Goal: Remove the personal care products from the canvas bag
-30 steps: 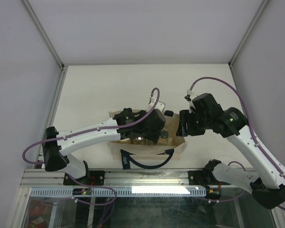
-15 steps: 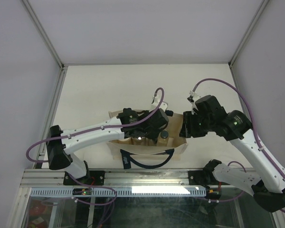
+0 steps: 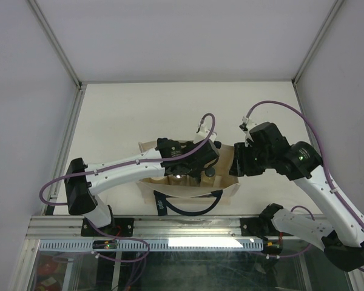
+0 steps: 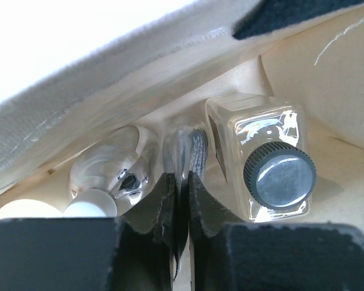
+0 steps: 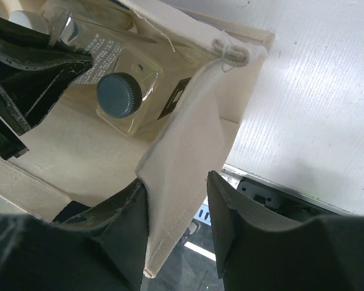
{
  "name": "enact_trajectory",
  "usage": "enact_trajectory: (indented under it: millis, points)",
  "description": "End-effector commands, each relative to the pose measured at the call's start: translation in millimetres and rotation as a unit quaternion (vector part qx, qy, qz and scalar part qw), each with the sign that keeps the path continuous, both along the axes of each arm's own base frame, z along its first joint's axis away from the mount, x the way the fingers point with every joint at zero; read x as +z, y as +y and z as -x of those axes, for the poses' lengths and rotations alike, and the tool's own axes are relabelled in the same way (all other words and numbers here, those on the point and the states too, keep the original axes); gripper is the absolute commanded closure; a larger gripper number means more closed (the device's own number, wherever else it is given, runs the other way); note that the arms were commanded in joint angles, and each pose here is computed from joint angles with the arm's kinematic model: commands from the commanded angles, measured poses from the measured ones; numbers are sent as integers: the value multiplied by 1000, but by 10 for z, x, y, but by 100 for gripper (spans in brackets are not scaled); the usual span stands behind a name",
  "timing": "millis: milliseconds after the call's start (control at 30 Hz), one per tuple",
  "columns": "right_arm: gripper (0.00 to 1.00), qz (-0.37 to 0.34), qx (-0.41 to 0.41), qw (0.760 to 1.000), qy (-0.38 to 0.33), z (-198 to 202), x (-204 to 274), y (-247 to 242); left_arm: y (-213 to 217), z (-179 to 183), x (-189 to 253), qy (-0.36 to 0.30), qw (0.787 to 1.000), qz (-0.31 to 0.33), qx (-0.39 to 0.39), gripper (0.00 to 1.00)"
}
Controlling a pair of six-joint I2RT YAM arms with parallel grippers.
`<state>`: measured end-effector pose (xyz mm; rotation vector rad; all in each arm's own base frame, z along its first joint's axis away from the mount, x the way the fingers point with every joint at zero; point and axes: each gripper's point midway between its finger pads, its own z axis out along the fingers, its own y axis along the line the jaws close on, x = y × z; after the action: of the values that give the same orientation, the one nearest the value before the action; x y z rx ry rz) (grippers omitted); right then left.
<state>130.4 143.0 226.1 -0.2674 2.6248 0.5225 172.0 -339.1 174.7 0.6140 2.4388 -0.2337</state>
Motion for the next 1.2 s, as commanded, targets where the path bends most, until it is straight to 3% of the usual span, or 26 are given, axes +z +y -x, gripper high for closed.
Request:
enact_trajectory:
  millis: [0, 367, 633, 967, 1167]
  points:
    - [57, -7, 2, 1000, -22, -33, 51, 4, -77, -47, 216, -21, 1000, 11, -4, 99]
    - [57, -5, 9, 1000, -25, -22, 28, -10, -38, 82, 689, 1, 998, 58, 5, 100]
    - [56, -4, 7, 1000, -28, -39, 31, -11, 40, 211, 1140, 14, 991, 130, 19, 100]
    - [54, -8, 5, 1000, -29, -37, 35, -4, 192, 334, 1716, 24, 976, 214, 42, 100]
    - [53, -7, 2, 999, -32, -15, 18, -36, 377, 433, 2220, 20, 953, 297, 50, 100]
